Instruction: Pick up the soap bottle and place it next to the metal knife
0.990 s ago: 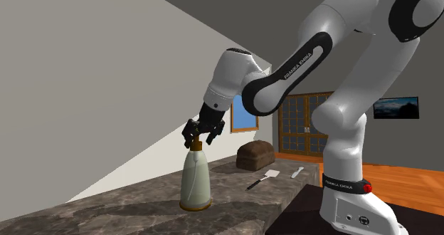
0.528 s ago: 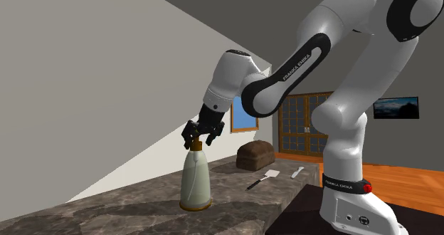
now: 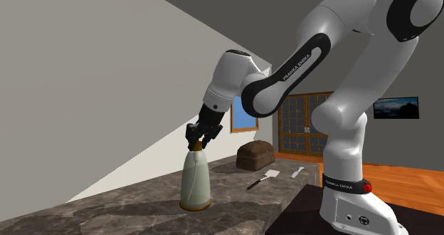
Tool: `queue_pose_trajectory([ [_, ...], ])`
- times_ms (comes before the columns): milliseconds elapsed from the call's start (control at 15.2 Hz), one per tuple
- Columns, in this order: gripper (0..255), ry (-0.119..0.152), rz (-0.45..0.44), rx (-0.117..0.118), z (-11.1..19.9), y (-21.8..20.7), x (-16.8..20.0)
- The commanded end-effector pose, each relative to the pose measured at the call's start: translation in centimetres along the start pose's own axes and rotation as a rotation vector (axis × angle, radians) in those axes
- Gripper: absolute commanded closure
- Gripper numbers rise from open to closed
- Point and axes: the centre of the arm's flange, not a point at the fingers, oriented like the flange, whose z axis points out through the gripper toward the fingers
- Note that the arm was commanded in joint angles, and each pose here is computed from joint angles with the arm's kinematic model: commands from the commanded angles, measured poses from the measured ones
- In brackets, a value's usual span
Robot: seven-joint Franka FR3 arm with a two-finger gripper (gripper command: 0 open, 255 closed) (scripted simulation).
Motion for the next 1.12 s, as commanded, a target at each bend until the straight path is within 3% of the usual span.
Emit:
queue_pose_trajectory([
  [0,255,-0.001,0.000,-0.001,0.0,0.0,0.0],
  [1056,255,-0.001,0.000,-0.001,-6.5,0.2,4.5],
])
